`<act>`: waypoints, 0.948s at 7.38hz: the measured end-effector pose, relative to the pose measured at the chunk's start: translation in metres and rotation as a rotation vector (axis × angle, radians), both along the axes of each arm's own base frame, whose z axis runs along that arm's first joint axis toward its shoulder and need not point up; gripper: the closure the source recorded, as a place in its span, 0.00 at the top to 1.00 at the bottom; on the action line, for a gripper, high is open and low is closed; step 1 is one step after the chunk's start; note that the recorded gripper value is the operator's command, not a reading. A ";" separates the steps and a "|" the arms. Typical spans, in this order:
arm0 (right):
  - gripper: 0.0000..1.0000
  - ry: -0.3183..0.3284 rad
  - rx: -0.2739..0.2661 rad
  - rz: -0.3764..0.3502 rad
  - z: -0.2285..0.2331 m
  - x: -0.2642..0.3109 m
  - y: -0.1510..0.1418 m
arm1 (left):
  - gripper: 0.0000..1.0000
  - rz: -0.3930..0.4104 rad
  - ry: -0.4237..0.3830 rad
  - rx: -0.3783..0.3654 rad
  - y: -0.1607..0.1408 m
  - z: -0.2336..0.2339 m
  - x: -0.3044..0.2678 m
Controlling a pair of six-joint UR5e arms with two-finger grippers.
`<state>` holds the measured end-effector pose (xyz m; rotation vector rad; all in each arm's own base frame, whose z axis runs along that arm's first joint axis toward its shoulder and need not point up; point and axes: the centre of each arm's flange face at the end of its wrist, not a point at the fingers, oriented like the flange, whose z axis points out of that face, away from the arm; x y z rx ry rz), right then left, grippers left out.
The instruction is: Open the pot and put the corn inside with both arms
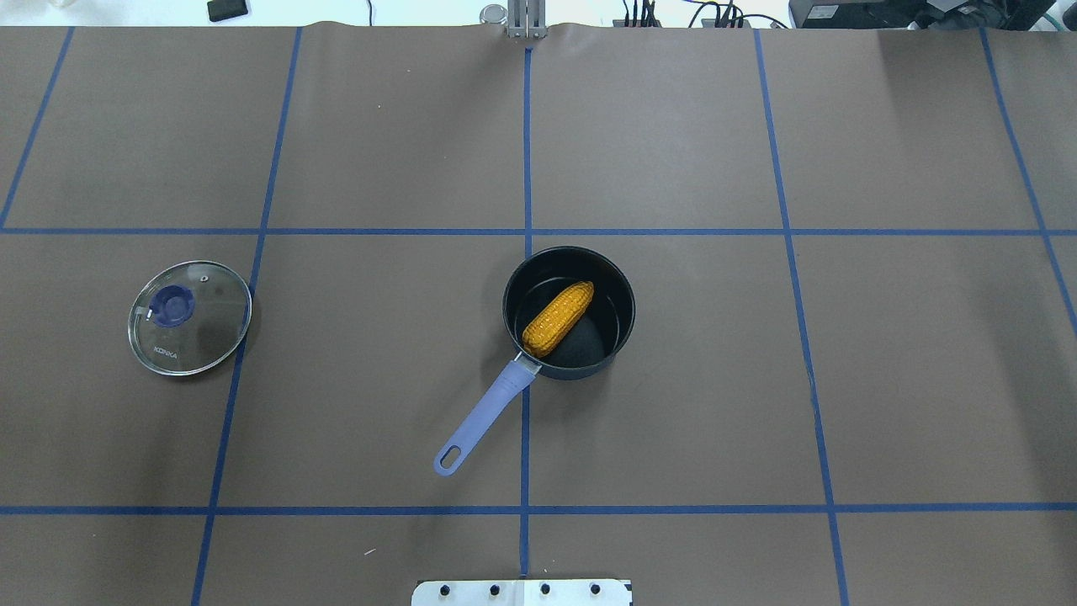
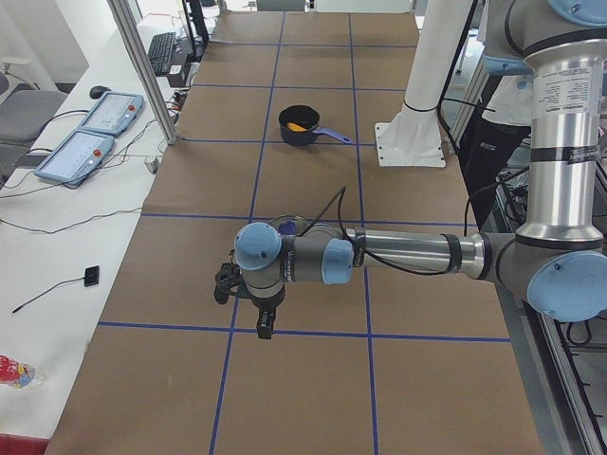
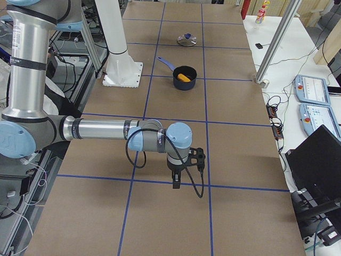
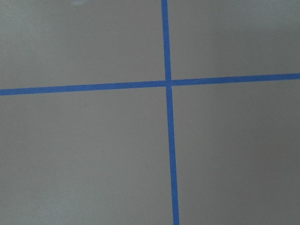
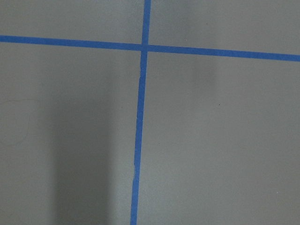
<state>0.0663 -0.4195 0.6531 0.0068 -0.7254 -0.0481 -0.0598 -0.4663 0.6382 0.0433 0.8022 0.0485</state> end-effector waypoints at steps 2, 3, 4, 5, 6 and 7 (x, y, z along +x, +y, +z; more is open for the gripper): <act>1.00 0.003 -0.020 0.003 0.010 0.000 -0.001 | 0.98 0.000 0.000 -0.010 0.005 0.005 0.000; 1.00 0.003 -0.022 0.003 0.011 0.000 -0.002 | 0.98 0.000 0.001 -0.013 0.007 0.006 0.000; 1.00 0.002 -0.020 0.003 0.010 0.000 -0.003 | 0.98 0.000 0.001 -0.015 0.008 0.007 0.000; 1.00 0.000 -0.019 0.003 0.009 0.000 -0.004 | 0.98 0.000 0.001 -0.016 0.009 0.008 0.000; 1.00 -0.001 -0.017 0.003 0.008 0.000 -0.004 | 0.98 0.000 0.001 -0.019 0.010 0.009 0.000; 1.00 -0.002 -0.017 0.004 0.008 0.000 -0.004 | 0.98 0.000 0.001 -0.021 0.011 0.010 0.000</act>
